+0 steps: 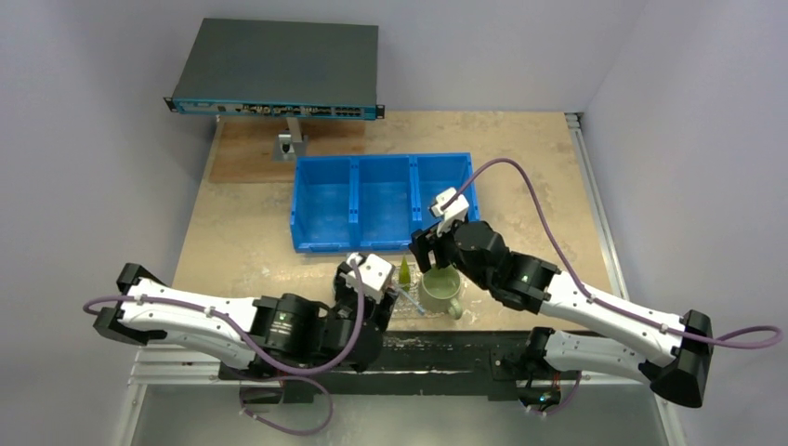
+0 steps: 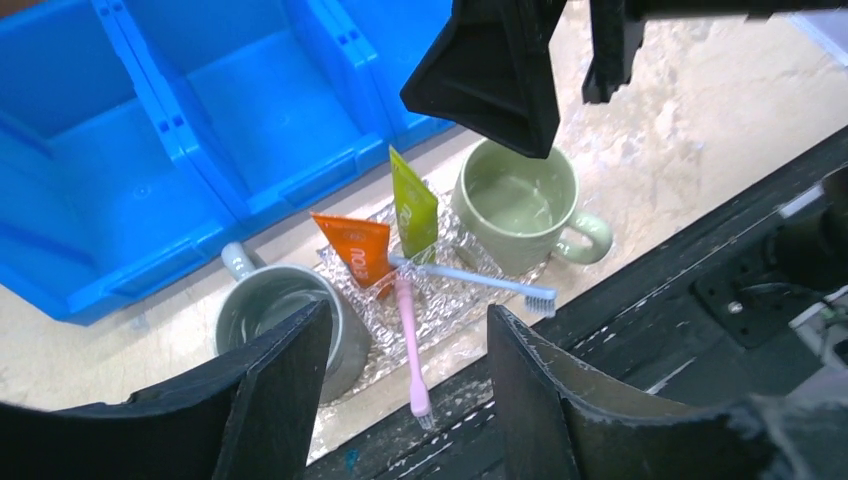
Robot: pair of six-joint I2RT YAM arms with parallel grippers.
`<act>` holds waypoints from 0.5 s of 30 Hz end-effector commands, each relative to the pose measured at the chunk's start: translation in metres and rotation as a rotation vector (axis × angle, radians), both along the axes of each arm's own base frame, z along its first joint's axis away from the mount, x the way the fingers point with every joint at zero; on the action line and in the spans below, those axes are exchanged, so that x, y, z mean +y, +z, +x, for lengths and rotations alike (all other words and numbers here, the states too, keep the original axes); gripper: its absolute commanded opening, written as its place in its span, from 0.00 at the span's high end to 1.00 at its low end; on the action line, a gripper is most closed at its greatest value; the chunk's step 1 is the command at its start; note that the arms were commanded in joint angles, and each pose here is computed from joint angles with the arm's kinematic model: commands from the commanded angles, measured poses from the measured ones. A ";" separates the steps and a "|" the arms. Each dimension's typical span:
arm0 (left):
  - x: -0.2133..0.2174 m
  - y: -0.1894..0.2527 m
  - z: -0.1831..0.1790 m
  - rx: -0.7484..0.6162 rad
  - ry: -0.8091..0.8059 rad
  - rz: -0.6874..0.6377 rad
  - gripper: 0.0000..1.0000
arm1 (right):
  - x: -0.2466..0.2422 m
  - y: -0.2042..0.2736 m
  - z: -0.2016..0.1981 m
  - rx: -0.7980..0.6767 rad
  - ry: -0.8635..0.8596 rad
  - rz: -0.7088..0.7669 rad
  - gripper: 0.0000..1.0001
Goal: Prepare toiletry sets of a toothbrush and toothpaste on the tray
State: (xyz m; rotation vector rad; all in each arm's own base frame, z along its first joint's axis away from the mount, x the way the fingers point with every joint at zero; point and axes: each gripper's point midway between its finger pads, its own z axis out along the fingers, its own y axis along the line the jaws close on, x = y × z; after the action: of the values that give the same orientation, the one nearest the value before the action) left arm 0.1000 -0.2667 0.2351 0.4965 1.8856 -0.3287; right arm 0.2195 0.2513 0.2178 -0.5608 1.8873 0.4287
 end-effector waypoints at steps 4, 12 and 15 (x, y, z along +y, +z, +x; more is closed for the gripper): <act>0.015 0.048 0.016 0.002 -0.041 -0.015 0.36 | -0.012 0.063 0.025 -0.117 -0.056 0.094 0.22; 0.066 0.074 0.062 0.018 0.068 -0.016 0.31 | -0.055 0.091 0.067 -0.141 -0.145 0.180 0.21; 0.091 0.085 0.078 -0.002 0.126 -0.019 0.30 | -0.080 0.100 0.080 -0.152 -0.198 0.220 0.21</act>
State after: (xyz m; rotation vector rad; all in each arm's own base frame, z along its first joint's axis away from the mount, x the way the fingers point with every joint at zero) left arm 0.1654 -0.2028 0.2968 0.3620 1.9260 -0.2839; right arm 0.2913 0.1850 0.2750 -0.3065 1.8131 0.3624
